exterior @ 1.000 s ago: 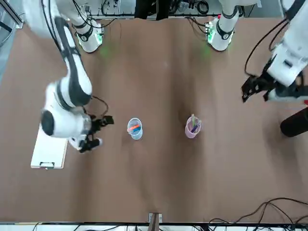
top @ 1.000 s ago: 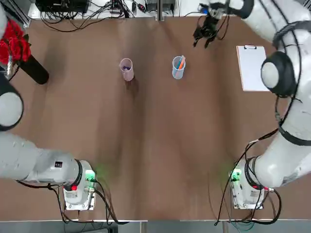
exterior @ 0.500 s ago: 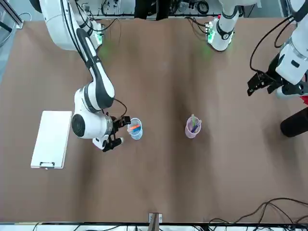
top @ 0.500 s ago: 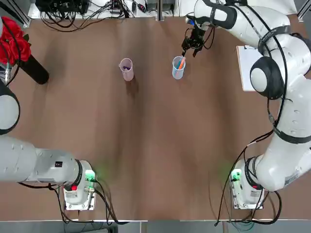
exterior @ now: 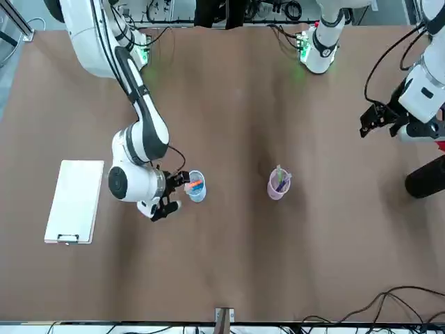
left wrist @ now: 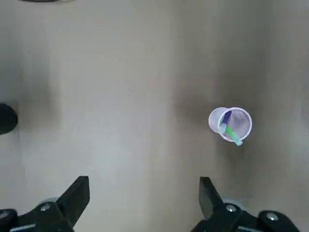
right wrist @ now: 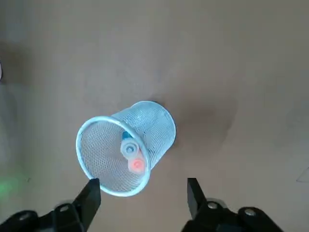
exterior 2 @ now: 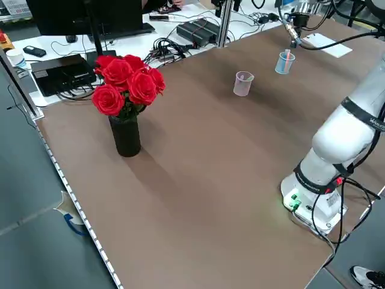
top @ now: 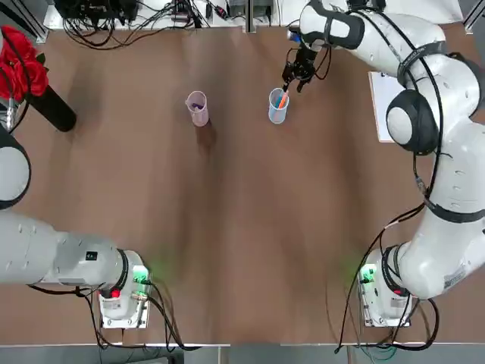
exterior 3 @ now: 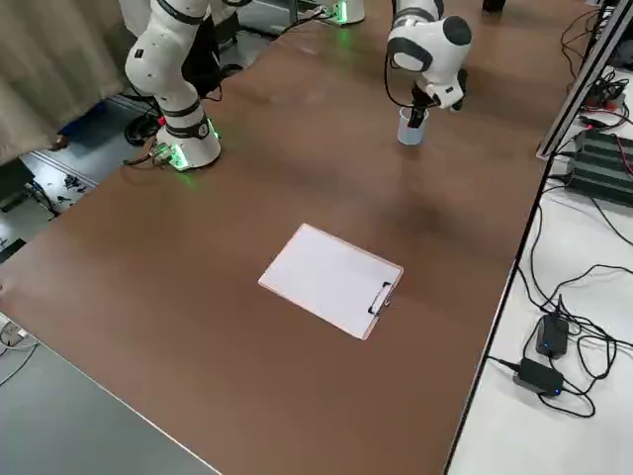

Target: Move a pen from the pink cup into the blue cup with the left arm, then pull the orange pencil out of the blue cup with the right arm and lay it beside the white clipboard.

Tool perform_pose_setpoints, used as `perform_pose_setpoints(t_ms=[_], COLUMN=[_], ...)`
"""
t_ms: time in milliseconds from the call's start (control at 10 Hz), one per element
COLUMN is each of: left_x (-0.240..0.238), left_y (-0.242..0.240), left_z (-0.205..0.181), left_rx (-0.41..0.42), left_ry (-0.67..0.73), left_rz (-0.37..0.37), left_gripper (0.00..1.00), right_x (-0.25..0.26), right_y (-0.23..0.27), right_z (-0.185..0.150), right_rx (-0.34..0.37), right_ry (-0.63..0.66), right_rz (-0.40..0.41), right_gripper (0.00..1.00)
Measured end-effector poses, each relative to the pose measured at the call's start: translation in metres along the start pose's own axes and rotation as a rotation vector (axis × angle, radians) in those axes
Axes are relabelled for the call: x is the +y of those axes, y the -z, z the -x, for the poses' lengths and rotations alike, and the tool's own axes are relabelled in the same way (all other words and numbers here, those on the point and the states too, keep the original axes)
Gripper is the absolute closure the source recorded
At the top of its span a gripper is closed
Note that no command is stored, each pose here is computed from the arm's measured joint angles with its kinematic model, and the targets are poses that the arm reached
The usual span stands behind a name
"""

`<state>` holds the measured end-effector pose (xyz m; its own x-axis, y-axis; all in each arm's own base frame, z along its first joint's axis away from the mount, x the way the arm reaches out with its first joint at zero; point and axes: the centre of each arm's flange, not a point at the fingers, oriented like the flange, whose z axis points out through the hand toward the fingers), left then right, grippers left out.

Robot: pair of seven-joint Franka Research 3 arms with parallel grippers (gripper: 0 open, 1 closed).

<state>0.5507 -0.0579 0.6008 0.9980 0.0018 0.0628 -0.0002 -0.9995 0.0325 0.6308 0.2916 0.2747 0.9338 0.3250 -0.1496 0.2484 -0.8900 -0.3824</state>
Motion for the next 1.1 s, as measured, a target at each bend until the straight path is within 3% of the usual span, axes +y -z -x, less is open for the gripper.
perform_pose_setpoints(t_ms=[200, 1100], left_x=[-0.004, -0.003], left_y=[0.003, 0.006], left_z=[-0.005, -0.023], left_rx=[-0.008, -0.027], left_ry=[-0.011, -0.010], left_rz=[-0.008, -0.014], left_gripper=[0.02, 0.01], right_x=[0.000, -0.008], right_y=[-0.002, -0.013], right_z=[-0.001, -0.004], right_rx=[0.003, 0.027], right_ry=[0.005, 0.028], right_rz=[0.001, 0.012], right_gripper=[0.32, 0.50])
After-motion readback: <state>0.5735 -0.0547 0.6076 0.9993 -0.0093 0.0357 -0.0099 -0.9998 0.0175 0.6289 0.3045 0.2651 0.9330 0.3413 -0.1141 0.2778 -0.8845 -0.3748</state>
